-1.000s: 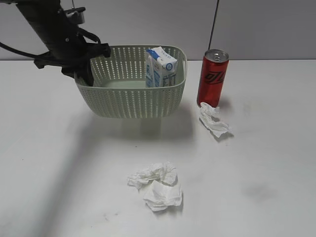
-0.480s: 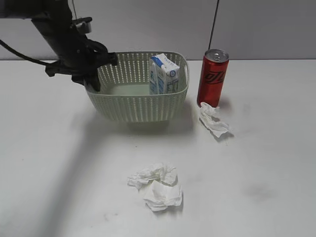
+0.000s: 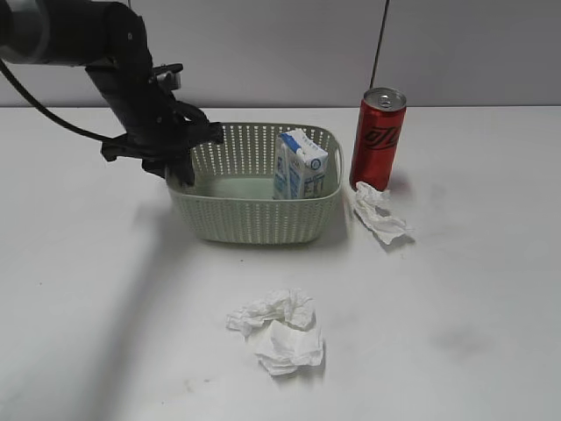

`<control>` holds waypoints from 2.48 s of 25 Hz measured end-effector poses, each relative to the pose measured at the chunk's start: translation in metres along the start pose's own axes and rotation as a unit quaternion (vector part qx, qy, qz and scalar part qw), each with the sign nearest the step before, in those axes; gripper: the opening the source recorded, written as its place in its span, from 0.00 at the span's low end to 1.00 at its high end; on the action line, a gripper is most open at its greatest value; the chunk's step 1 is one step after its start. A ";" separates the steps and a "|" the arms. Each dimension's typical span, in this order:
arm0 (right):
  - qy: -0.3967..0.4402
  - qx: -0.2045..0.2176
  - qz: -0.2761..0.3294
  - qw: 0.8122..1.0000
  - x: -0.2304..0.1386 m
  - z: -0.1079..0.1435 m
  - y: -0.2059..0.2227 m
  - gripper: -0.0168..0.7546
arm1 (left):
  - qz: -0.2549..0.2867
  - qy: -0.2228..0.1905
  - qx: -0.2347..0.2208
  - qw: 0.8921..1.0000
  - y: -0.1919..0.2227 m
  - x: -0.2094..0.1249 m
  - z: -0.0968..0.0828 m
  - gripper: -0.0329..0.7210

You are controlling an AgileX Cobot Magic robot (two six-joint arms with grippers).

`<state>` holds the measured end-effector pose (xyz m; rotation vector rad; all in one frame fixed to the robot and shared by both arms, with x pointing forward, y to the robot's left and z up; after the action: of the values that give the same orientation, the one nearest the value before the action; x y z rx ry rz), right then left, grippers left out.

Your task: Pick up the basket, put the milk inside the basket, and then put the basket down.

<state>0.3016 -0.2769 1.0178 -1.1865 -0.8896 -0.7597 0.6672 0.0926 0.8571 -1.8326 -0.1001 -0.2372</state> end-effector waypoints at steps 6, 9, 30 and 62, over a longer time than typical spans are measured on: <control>0.000 0.000 0.000 1.000 0.000 0.000 0.000 0.79 | 0.008 -0.003 -0.001 1.000 -0.004 -0.003 -0.001 0.74; 0.000 0.000 0.000 1.000 0.000 0.000 0.000 0.79 | -0.001 0.014 0.001 1.000 -0.028 0.000 -0.001 0.87; 0.000 0.000 0.000 1.000 0.000 0.000 0.000 0.79 | -0.112 0.084 0.085 0.987 -0.267 -0.024 0.154 0.81; 0.000 0.000 0.000 1.000 0.000 0.000 0.000 0.79 | -0.406 0.121 0.174 0.889 -0.283 -0.291 0.114 0.81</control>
<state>0.3016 -0.2769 1.0178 -1.1864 -0.8894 -0.7598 0.3415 0.2950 1.0323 -1.2985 -0.6958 -0.9660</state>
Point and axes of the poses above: a point on each arm's last joint axis where the gripper is mounted, y pointing out along that axis toward the gripper, z along the wrist's bending axis when the last joint is at zero, x = y × z, the point moved 8 cm from there along y, pointing out along that axis toward the gripper, and after that the axes turned 6 degrees about y, right-handed, at the moved point
